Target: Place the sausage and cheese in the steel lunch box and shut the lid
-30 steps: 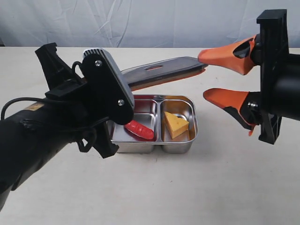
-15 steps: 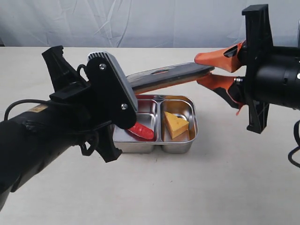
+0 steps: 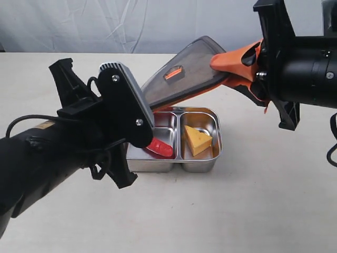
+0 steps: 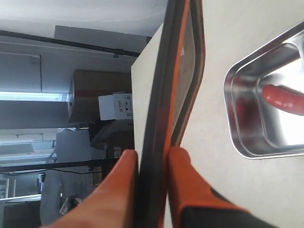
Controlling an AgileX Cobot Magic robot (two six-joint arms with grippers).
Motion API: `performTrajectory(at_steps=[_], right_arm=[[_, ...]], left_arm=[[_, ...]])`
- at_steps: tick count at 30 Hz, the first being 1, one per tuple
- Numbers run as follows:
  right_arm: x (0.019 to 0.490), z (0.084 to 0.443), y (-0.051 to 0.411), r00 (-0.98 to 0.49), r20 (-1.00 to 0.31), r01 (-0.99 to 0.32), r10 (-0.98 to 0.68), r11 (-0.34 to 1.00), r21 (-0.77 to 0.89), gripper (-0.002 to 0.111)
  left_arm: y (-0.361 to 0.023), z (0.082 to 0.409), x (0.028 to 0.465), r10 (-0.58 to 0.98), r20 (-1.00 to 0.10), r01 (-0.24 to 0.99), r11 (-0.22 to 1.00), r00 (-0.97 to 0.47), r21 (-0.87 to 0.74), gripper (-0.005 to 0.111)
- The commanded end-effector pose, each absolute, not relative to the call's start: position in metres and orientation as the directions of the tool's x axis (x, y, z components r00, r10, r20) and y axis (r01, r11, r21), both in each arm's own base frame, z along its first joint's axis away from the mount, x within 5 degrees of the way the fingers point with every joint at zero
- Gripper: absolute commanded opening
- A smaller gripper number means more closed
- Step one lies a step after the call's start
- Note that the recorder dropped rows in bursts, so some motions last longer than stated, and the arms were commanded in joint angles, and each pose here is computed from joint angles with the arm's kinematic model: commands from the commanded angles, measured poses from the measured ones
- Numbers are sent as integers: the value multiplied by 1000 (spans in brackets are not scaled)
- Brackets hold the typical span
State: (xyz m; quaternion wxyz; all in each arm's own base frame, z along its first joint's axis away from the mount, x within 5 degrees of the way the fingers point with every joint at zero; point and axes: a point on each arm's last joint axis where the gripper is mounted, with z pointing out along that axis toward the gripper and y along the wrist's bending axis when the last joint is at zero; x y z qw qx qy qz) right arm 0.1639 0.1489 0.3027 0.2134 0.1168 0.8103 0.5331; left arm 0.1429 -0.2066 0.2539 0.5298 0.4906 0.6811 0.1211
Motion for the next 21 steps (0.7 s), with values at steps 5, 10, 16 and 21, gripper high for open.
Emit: performTrajectory(at_steps=[5, 10, 16, 21], right_arm=[[158, 295, 152, -907, -330, -165, 262, 499, 851, -1], [158, 295, 152, -902, -352, -189, 249, 505, 842, -1], [160, 295, 152, -893, -376, -207, 248, 515, 832, -1], [164, 294, 149, -868, -418, -220, 268, 547, 808, -1]], left_arm=[[-217, 254, 135, 753, -651, 640, 455, 95, 619, 18], [-216, 253, 135, 749, -660, 645, 475, 61, 598, 50], [-215, 251, 135, 742, -670, 653, 497, 22, 572, 52], [-213, 248, 133, 758, -652, 669, 490, -10, 559, 52]])
